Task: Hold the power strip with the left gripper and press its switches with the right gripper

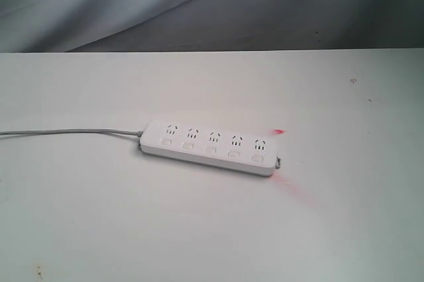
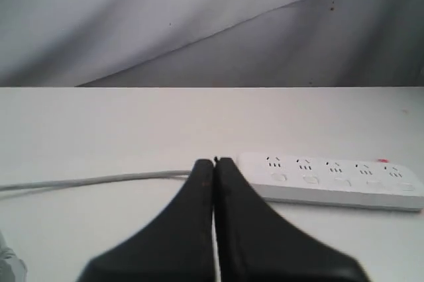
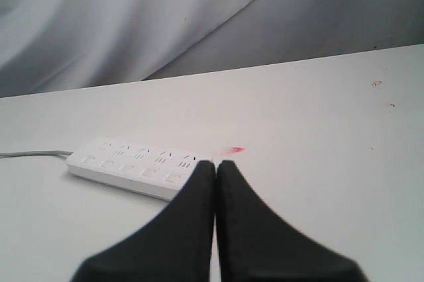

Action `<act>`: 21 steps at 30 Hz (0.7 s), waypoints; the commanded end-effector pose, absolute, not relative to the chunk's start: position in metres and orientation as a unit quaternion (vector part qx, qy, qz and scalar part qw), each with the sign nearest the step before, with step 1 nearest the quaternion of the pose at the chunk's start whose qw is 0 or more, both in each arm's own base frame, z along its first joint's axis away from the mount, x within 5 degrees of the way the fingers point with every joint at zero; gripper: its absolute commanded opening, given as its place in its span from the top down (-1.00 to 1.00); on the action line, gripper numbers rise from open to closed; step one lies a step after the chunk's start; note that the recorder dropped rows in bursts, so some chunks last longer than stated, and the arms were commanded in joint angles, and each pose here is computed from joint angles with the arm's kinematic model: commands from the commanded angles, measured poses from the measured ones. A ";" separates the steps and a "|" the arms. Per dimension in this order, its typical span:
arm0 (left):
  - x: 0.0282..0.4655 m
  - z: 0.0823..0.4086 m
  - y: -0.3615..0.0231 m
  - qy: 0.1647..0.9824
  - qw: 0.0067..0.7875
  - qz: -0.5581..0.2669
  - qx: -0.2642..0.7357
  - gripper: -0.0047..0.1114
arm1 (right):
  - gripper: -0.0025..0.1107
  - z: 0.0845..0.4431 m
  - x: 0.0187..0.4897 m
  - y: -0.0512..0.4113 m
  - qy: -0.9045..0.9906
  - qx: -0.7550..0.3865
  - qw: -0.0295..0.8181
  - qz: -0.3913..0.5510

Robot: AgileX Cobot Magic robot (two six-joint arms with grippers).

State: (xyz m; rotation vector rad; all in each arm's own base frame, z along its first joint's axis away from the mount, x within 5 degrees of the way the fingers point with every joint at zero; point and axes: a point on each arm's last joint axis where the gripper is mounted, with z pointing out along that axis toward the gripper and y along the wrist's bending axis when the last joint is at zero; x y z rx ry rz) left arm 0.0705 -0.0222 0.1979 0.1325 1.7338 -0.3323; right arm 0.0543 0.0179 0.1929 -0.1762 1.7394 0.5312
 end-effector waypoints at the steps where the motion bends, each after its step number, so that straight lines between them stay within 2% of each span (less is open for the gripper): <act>1: 0.061 0.195 -0.020 0.753 0.641 -0.121 0.085 0.92 | 0.96 0.193 0.054 0.019 0.749 -0.080 0.614 0.234; 13: 0.056 0.196 -0.004 0.741 0.670 -0.037 0.007 0.92 | 0.96 0.193 0.054 0.019 0.749 -0.080 0.614 0.234; 21: 0.056 0.199 -0.003 0.729 0.683 -0.040 -0.002 0.92 | 0.96 0.193 0.054 0.019 0.749 -0.080 0.614 0.234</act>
